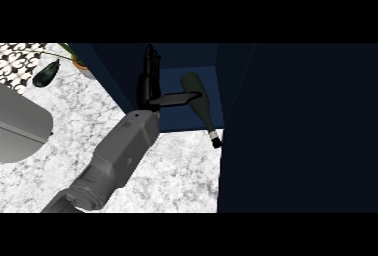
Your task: Pick up the wine, place it into the cabinet and close the cabinet
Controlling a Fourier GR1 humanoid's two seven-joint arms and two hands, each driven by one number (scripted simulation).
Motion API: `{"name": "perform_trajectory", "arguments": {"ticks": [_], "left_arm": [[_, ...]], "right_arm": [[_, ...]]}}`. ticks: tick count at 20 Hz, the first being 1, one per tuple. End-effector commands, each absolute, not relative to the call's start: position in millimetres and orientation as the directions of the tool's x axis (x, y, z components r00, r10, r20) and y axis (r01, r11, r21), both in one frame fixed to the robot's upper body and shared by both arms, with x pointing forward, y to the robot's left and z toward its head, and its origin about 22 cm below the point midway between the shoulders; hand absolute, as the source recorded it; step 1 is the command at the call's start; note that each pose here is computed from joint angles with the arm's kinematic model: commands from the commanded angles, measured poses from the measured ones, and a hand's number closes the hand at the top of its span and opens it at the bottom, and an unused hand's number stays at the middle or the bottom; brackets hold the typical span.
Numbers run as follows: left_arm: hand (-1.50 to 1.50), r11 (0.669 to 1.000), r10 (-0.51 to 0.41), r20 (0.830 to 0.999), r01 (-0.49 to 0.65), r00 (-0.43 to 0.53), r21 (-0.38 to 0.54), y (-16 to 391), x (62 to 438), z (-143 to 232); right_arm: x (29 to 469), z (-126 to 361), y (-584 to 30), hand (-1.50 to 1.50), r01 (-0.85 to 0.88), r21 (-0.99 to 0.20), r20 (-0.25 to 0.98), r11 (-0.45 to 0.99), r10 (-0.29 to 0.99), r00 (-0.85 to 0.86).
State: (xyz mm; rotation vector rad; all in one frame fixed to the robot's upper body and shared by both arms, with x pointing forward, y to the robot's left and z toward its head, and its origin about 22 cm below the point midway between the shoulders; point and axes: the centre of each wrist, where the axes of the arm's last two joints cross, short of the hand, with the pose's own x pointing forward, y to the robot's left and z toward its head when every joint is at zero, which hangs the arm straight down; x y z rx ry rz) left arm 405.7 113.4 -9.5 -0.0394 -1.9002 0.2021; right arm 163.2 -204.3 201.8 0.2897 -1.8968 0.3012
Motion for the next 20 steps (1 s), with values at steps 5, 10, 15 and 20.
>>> {"name": "perform_trajectory", "arguments": {"ticks": [5, 10, 15, 20], "left_arm": [[-1.50, 0.982, 0.147, 0.954, -0.079, -0.263, -0.173, 94.3, 351.1, -43.4], [-1.50, 0.986, 0.146, 0.948, -0.032, -0.284, -0.162, 67.5, 311.2, -42.6], [-1.50, 0.987, 0.142, 0.932, -0.025, -0.332, -0.159, 48.5, 279.7, -25.7], [-1.50, 0.969, 0.235, 0.915, 0.006, -0.327, -0.246, 44.5, 239.6, -3.9]], "right_arm": [[153.8, 199.0, -202.5, -1.50, -0.336, -0.048, 0.940, 0.941, -0.071, -0.334], [141.3, 217.3, -214.6, -1.50, -0.301, -0.065, 0.937, 0.952, -0.045, -0.346], [137.2, 204.9, -217.5, -1.50, -0.289, -0.080, 0.931, 0.954, -0.032, -0.364], [138.3, 210.3, -216.4, -1.50, -0.283, -0.064, 0.933, 0.957, -0.044, -0.358]]}}
